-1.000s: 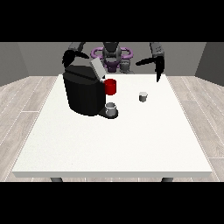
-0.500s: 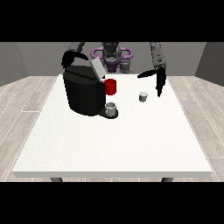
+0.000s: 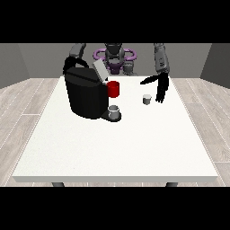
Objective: Insert the coffee pod into the coffee machine and close the lid
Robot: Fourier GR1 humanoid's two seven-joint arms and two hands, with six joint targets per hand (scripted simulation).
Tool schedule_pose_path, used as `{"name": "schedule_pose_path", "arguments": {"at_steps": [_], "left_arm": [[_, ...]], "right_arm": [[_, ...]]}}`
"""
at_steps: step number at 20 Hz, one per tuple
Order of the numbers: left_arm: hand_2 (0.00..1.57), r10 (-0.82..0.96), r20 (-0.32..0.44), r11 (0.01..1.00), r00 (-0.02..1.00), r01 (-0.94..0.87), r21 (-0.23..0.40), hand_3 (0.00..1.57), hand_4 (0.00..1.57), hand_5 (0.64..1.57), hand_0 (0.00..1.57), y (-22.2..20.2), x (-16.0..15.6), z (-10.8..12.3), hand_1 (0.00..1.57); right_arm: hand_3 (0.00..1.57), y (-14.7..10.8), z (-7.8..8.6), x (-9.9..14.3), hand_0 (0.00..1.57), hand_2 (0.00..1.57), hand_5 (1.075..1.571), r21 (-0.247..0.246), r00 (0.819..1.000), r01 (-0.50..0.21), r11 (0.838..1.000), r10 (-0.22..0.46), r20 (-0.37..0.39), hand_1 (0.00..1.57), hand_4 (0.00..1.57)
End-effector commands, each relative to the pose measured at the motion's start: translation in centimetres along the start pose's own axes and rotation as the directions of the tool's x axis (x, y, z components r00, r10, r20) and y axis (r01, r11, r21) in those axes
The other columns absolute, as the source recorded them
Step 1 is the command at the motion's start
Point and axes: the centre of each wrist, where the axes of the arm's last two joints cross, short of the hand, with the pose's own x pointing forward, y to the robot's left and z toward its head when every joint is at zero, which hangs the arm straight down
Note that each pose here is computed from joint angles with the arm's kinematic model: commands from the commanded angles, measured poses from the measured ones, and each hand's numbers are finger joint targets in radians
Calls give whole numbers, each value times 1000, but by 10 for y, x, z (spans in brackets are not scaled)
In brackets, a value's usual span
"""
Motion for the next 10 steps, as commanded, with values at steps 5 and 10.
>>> {"name": "schedule_pose_path", "arguments": {"at_steps": [5,10], "left_arm": [[847,-91,-56,996,994,90,-8,501,0,1571,807,-3,-6,-11,807],[719,-233,-82,972,969,232,-20,472,0,1571,580,-10,-5,-13,580]], "right_arm": [[0,22,2,-16,0,0,1571,-10,999,-22,1000,21,-26,0,422],[0,2,-9,-17,0,0,1571,-16,998,-42,999,42,-51,0,356]]}}
